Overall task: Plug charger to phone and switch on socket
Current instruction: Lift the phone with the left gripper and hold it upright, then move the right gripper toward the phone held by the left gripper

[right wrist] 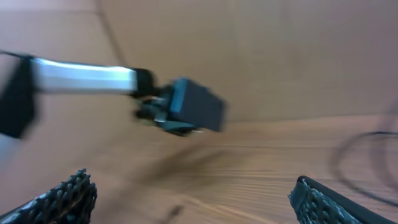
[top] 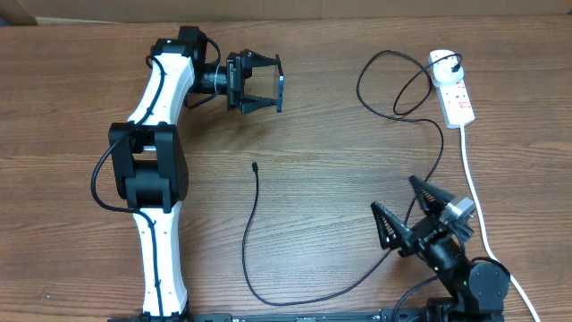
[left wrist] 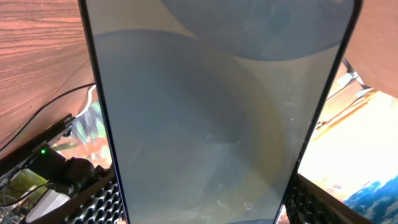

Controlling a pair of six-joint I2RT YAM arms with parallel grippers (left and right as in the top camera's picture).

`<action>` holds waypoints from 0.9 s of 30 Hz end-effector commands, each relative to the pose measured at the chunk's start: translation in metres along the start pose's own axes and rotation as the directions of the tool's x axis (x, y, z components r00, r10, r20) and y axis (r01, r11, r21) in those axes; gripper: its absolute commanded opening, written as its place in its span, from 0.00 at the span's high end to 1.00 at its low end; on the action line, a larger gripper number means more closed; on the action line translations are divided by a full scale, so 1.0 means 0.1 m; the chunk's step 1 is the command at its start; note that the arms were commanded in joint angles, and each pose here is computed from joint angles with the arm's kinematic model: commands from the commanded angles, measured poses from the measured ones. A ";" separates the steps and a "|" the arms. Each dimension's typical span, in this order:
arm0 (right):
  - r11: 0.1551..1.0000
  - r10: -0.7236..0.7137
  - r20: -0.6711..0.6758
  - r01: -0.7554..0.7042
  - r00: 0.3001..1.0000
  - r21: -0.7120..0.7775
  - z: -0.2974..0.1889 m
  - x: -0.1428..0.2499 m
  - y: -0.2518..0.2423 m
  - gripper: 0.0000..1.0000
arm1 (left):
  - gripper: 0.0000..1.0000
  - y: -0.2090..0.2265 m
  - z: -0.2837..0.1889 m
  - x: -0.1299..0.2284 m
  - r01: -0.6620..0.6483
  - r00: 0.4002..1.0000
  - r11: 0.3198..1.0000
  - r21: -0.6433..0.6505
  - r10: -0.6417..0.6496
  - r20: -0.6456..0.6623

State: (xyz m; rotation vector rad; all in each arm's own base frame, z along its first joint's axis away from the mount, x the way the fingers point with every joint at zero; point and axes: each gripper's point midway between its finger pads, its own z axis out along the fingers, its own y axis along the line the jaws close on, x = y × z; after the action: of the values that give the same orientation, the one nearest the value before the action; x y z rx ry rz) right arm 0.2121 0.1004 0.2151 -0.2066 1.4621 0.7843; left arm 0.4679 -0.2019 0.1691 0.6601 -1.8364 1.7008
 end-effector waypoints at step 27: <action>0.929 0.338 -0.396 -0.235 0.854 0.287 0.47 -0.69 -0.07 0.00 | 0.30 -0.14 0.00 0.09 0.045 0.998 0.998 0.041 -0.043 -0.047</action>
State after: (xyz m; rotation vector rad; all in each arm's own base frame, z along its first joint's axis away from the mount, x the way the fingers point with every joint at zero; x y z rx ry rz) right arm 0.2504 0.0911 0.2680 0.0777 2.0011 0.8178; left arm 0.4677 -0.2019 0.1692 0.6789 -1.8212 1.6858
